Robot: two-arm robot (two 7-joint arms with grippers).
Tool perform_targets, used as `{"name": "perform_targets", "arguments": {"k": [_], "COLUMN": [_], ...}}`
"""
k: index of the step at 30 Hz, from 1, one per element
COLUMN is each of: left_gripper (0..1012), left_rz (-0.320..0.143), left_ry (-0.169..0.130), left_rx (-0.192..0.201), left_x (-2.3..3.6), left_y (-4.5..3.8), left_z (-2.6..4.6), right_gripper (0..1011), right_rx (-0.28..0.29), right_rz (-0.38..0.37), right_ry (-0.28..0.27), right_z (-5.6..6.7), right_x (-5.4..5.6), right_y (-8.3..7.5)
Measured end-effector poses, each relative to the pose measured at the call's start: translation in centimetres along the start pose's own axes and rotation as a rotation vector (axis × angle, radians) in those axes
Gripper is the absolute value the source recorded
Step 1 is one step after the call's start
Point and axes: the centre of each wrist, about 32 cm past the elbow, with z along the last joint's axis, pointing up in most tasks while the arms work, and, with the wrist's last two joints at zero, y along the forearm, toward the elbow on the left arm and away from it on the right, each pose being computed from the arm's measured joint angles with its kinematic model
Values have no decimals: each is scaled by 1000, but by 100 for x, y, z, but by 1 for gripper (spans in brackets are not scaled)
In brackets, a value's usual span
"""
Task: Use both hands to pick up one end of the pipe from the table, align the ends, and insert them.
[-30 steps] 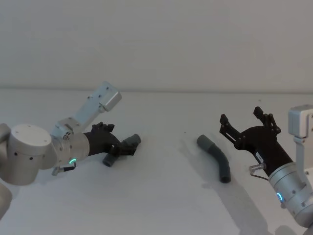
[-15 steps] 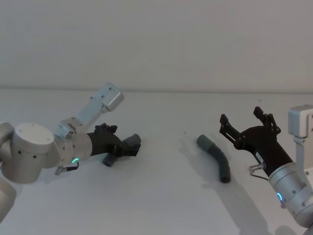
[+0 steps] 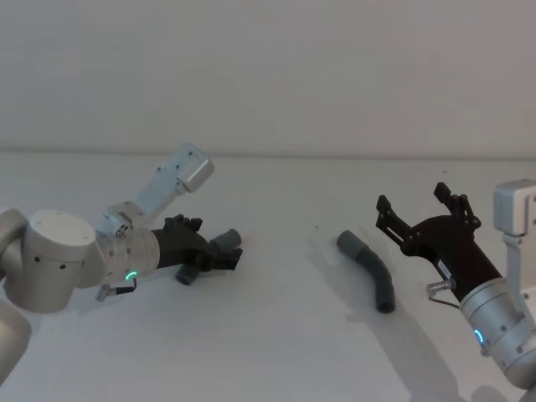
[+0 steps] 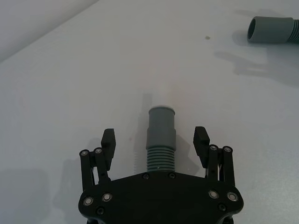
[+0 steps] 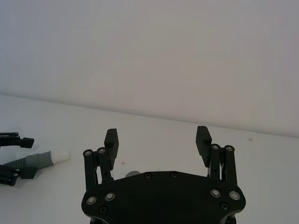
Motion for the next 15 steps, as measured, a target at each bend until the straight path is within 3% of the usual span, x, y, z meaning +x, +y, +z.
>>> {"name": "perform_targets", "arguments": {"k": [15], "left_gripper": [1001], "left_rz": [-7], "left_ry": [23], "left_rx": [10], "left_x": [13], "left_y": [-25], "left_z": [-11], "right_gripper": [1003], "right_rx": [0], "right_rz": [0], "right_ry": [0], "right_z": [0], "right_x": [0], "right_y": [0]}}
